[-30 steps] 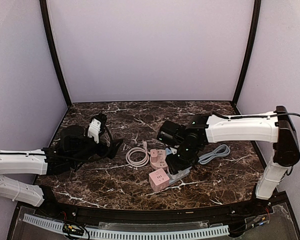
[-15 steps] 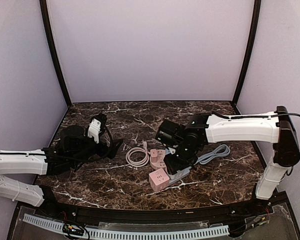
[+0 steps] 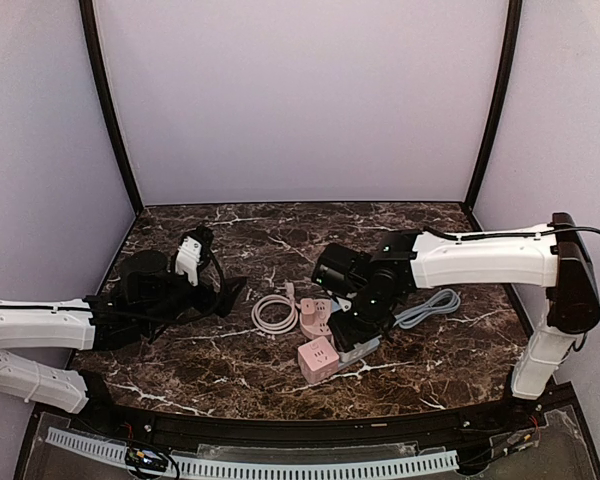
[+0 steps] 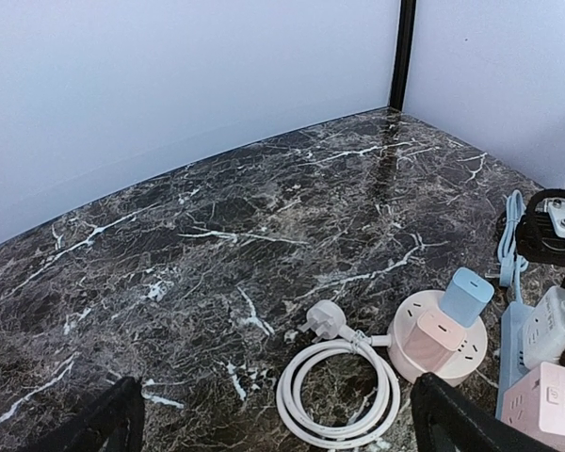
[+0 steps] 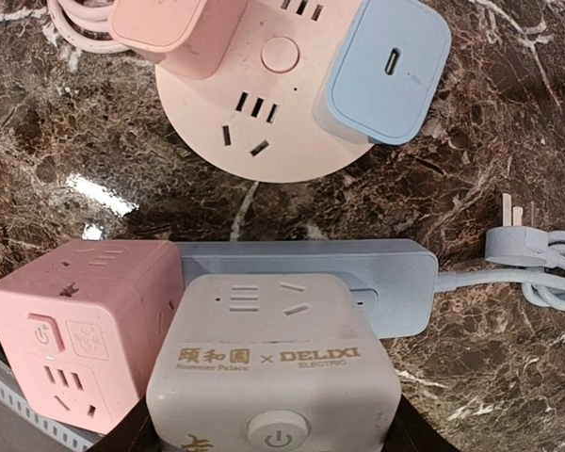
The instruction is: Insert the plug
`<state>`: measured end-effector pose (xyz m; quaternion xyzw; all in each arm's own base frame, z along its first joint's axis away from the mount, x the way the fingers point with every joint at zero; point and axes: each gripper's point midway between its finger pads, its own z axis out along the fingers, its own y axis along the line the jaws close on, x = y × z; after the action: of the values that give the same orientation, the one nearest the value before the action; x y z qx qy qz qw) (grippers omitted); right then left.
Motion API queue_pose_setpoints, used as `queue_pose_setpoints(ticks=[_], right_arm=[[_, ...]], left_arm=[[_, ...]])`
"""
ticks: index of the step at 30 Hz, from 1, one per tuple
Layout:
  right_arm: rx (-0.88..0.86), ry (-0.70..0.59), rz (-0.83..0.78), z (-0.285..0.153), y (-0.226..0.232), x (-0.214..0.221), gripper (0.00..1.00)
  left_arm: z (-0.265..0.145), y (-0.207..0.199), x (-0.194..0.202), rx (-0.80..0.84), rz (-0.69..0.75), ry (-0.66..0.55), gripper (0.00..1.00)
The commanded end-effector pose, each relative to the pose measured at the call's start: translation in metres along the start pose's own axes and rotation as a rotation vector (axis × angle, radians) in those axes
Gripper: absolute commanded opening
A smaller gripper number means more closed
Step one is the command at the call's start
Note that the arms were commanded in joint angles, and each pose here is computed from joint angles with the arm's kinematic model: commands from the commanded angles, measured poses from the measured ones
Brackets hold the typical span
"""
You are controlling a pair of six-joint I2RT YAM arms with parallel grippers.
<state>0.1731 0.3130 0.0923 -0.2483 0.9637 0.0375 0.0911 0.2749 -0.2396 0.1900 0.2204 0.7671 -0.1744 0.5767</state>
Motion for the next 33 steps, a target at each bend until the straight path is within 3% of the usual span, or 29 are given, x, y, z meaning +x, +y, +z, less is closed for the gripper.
queue_pose_setpoints(ticks=[1,16,33], right_arm=[[0.0,0.02,-0.016,0.01,0.002,0.008,0.0],[0.113,0.024,-0.022,0.005,-0.016,0.007,0.0],[0.016,-0.017,-0.033,-0.011,0.001,-0.001,0.0]], left_arm=[[-0.003,0.001,0.0,0.004,-0.01,-0.013,0.98],[-0.004,0.001,0.001,0.007,-0.01,-0.014,0.98],[-0.005,0.001,0.0,0.006,-0.011,-0.017,0.98]])
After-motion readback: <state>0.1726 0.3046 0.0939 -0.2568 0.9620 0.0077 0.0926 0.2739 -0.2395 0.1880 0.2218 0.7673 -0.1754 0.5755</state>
